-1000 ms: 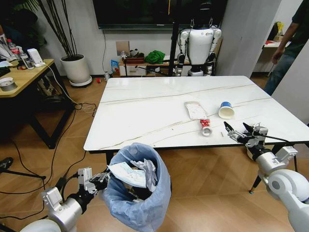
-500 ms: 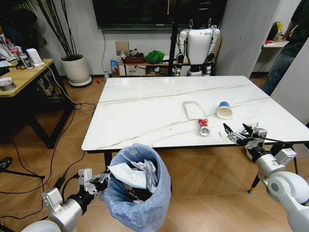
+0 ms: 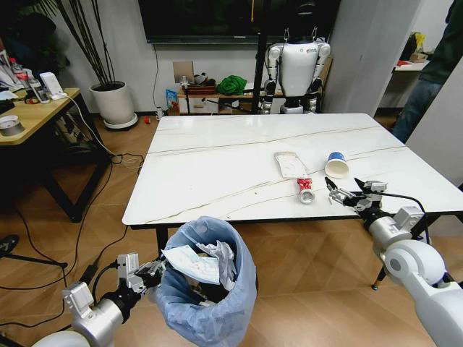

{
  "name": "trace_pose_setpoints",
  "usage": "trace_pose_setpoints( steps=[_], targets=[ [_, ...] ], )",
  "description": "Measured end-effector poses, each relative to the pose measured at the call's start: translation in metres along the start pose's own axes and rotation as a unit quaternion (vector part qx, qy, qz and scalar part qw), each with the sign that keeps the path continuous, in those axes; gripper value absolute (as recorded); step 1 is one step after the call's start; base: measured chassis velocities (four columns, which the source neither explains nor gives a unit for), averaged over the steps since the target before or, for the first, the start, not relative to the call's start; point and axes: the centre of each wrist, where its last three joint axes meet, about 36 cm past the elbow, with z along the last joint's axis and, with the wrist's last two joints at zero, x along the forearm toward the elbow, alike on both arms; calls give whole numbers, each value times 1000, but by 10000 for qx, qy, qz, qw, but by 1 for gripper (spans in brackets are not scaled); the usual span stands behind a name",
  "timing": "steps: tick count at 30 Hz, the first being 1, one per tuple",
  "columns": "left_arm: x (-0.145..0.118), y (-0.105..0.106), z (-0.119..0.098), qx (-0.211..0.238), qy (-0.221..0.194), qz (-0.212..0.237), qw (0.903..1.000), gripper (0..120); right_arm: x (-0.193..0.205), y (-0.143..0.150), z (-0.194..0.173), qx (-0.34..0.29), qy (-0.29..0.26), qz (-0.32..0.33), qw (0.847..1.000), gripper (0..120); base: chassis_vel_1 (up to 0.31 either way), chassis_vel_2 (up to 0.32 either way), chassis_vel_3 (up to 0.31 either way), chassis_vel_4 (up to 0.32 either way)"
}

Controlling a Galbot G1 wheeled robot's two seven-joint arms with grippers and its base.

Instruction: Pick up the trash bin and place the trash from the table into it.

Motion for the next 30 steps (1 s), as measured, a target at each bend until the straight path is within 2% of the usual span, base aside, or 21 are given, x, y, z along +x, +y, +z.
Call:
trace_pose_setpoints(
  steps=[14,30],
  targets=[
    [0,4,2,4,52,-38,10000,0,-40,21,25,4,233,-595,9980,100,0,0,0,0],
    [-3,11,0,30,10,-113,9999,0,-67,21,53,157,532,-574,9968,100,0,0,0,0]
  ],
)
